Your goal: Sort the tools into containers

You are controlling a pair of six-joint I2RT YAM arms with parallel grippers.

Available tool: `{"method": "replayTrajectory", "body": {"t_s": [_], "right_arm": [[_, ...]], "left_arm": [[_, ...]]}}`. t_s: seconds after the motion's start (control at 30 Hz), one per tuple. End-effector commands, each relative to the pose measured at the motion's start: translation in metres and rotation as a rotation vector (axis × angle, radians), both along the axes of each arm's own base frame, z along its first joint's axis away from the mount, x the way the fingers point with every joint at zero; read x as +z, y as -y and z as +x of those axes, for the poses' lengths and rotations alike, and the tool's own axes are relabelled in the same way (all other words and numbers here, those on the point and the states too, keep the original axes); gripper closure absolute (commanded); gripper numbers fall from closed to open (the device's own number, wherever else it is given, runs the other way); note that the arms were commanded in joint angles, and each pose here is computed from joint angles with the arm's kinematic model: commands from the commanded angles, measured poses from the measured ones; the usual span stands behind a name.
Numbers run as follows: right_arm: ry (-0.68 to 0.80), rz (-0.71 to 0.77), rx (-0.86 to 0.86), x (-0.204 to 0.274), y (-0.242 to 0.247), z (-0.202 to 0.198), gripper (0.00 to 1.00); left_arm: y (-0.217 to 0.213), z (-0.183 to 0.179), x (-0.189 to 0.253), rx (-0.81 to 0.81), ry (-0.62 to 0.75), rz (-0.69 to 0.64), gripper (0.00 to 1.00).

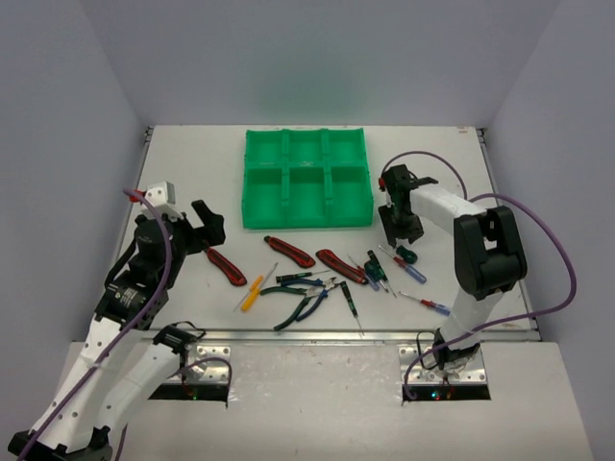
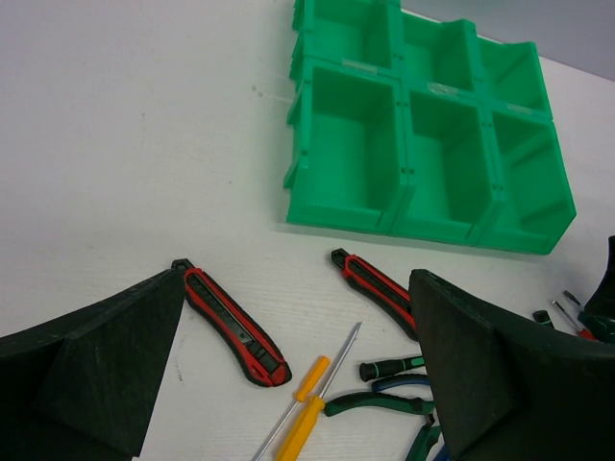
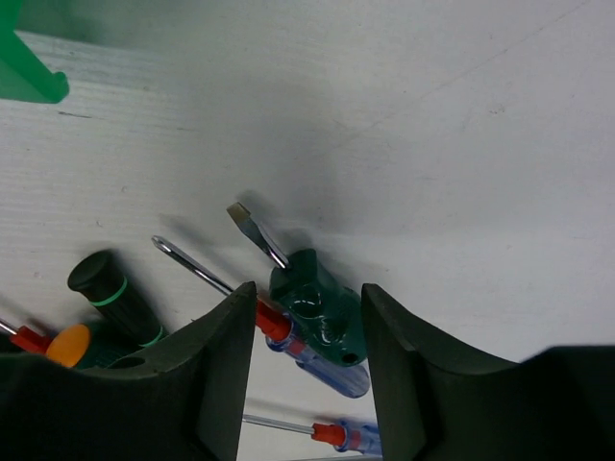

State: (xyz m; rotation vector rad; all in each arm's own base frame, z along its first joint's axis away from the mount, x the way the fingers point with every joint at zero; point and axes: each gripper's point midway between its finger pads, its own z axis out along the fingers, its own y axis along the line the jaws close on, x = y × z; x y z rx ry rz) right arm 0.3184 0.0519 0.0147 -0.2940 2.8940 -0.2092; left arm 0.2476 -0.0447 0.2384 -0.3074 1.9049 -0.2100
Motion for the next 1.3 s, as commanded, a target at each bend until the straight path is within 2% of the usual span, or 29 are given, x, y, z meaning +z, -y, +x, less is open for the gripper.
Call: {"method": "replayTrajectory", "body": {"t_s": [0.0, 0.3, 0.4, 0.67, 0.77, 0.87, 0.97, 1.1, 1.17, 1.27], "right_arm": [[0.030, 0.000, -0.008, -0.001, 0.009, 0.007, 0.54], [-0.018, 0.031, 0.001, -0.015, 0.004, -0.003, 0.52], [-0.038, 0.021, -0.006, -0.024, 0.007, -0.008, 0.55], [0.021, -0.039, -0.042, -0.020, 0.017, 0.007, 0.81], [0.072, -0.057, -0.063, -0.006, 0.020, 0.016, 0.90], [0.187, -0.063, -0.087, 0.028, 0.023, 0.032, 0.98], [0.315, 0.033, -0.089, 0.064, 0.007, 0.055, 1.00], [0.495, 0.235, -0.061, 0.114, -0.028, 0.086, 1.00], [0.612, 0.474, 0.019, 0.154, -0.071, 0.105, 1.00], [0.770, 0.647, 0.061, 0.202, -0.100, 0.140, 1.00]], "left_arm": [[0.005, 0.005, 0.007, -0.013, 0.030, -0.013, 0.00], [0.001, 0.002, 0.011, 0.007, 0.046, -0.012, 0.00], [0.001, 0.003, 0.010, 0.006, 0.040, -0.011, 0.00], [0.004, 0.004, 0.008, -0.006, 0.031, -0.012, 0.00], [0.004, 0.005, 0.008, -0.006, 0.029, -0.011, 0.00], [0.004, 0.005, 0.008, -0.005, 0.030, -0.011, 0.00], [0.004, 0.004, 0.008, -0.005, 0.030, -0.011, 0.00], [0.003, 0.004, 0.008, -0.004, 0.030, -0.010, 0.00], [0.004, 0.005, 0.007, -0.005, 0.029, -0.011, 0.00], [0.005, 0.005, 0.006, -0.009, 0.025, -0.011, 0.00]]}}
